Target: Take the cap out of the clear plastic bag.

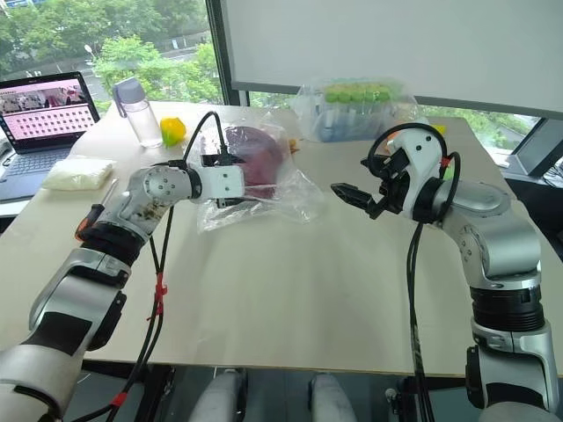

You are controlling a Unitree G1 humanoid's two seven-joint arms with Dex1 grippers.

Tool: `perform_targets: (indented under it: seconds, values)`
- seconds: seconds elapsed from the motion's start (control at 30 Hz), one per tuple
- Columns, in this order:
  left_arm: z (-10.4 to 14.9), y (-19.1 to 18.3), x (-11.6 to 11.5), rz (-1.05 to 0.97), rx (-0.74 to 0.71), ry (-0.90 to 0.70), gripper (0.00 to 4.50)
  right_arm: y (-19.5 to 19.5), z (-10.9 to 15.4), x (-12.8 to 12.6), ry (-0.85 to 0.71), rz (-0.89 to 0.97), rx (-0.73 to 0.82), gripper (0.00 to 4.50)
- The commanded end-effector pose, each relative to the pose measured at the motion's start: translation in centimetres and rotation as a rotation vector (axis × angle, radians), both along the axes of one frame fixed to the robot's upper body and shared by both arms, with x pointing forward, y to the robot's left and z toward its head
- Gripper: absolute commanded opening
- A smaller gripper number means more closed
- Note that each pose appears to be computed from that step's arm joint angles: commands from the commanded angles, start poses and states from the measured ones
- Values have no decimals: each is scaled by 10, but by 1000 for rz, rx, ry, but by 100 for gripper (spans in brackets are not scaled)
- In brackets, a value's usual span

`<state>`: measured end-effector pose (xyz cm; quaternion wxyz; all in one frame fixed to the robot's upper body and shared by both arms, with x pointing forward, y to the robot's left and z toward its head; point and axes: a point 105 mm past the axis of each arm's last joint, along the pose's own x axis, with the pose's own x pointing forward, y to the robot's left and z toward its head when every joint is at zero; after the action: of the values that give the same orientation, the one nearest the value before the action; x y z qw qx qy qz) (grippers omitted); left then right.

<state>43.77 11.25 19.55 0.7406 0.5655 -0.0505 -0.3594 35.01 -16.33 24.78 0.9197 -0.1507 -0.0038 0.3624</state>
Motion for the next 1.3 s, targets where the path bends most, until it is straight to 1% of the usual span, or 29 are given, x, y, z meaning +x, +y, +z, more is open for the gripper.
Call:
perform_targets:
  seconds: [0.03, 0.07, 0.1, 0.17, 0.2, 0.27, 0.3, 0.33, 0.37, 0.4, 0.43, 0.5, 0.6, 0.7, 0.8, 0.83, 0.9, 1.03, 1.07, 1.13, 1.17, 1.23, 1.27, 1.3]
  values:
    - [23, -5, 2, -3, -82, -33, 229, 7, 14, -4, -61, 30, 5, 450]
    - [24, -5, 2, -4, -94, -31, 205, 9, 13, -5, -54, 35, 10, 450]
    - [25, -7, 2, -3, -115, -27, 158, 12, 9, -7, -37, 47, 24, 450]
    - [29, -9, 4, 2, -141, -33, 99, 19, 1, -11, -8, 68, 47, 450]
    - [31, -11, 4, 4, -170, -26, 61, 23, -3, -13, 5, 76, 59, 450]
    - [35, -15, 4, 2, -247, 3, 2, 33, -13, -18, 39, 86, 92, 450]
    - [37, -19, 3, 0, -303, 27, 2, 39, -19, -19, 64, 88, 119, 450]
    - [40, -23, 3, -2, -400, 85, 2, 44, -24, -20, 91, 81, 150, 450]
    - [43, -28, 1, -11, -461, 123, 2, 51, -32, -22, 132, 72, 186, 450]
    - [46, -31, 0, -18, -500, 149, 2, 56, -37, -23, 160, 65, 208, 450]
    - [50, -36, -1, -26, -539, 174, 2, 65, -48, -27, 191, 69, 211, 450]
    - [54, -40, -2, -30, -564, 194, 2, 74, -58, -29, 228, 53, 227, 450]
    - [53, -48, -6, -53, -536, 212, 2, 78, -66, -8, 294, -64, 342, 450]
    - [52, -52, -8, -70, -519, 231, 2, 79, -68, 6, 316, -124, 404, 450]
    - [51, -57, -12, -97, -465, 229, 2, 61, -73, 35, 379, -238, 584, 450]
    - [50, -58, -12, -103, -450, 227, 2, 59, -74, 41, 398, -255, 627, 450]
    - [49, -62, -14, -111, -450, 232, 2, 63, -77, 44, 442, -231, 698, 450]
    - [45, -66, -18, -123, -435, 234, 2, 73, -74, 40, 522, -137, 842, 450]
    - [44, -67, -19, -125, -439, 237, 2, 74, -76, 39, 534, -136, 845, 450]
    - [41, -70, -21, -131, -443, 240, 2, 82, -92, 36, 593, -148, 815, 450]
    - [39, -73, -23, -135, -445, 240, 2, 89, -98, 34, 637, -138, 829, 450]
    - [31, -86, -29, -168, -407, 218, 2, 112, -100, 26, 789, -78, 959, 450]
    - [25, -92, -35, -192, -383, 219, 2, 119, -100, 23, 843, -55, 993, 450]
    - [20, -99, -41, -218, -367, 232, 2, 123, -105, 22, 868, -71, 980, 450]
